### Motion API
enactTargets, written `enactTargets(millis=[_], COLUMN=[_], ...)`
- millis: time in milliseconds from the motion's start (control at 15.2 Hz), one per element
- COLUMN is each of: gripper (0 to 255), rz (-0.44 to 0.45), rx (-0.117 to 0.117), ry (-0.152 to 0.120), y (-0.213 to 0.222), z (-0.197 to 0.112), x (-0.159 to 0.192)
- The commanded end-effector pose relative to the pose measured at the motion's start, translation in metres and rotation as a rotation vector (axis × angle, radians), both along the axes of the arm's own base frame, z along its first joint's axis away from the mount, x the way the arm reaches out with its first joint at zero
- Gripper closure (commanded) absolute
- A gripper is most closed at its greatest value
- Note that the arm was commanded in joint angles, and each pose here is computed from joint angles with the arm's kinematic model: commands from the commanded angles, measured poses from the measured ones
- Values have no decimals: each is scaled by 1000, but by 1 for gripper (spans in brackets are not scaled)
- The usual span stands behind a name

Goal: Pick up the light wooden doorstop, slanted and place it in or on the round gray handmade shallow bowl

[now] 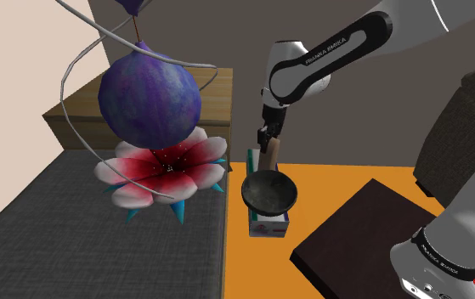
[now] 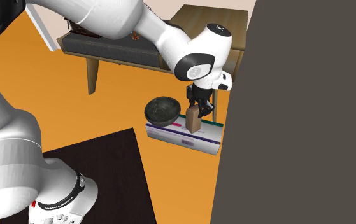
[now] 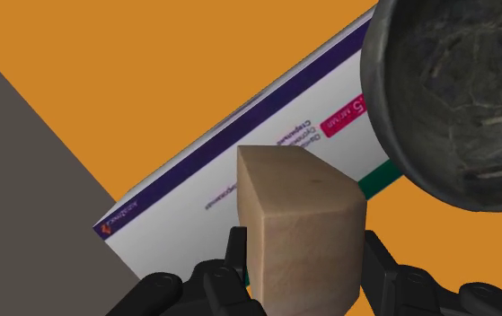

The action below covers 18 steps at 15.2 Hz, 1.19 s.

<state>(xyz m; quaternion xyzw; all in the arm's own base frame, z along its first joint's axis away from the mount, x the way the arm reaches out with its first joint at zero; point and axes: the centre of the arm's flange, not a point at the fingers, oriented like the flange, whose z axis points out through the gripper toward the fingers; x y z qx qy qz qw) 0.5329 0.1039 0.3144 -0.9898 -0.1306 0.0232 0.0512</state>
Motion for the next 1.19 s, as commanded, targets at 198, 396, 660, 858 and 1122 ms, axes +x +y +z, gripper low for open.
enactTargets(millis=[198,396,660,858,1122], gripper=[255,255,255,255,255], rz=[0,0,0,0,0], rx=[-1,-1,-1,-1,-1], ry=[4,4,4,4,4], y=[-1,-1,-1,-1,-1], z=[4,20,41,57,78], x=[0,0,0,0,0])
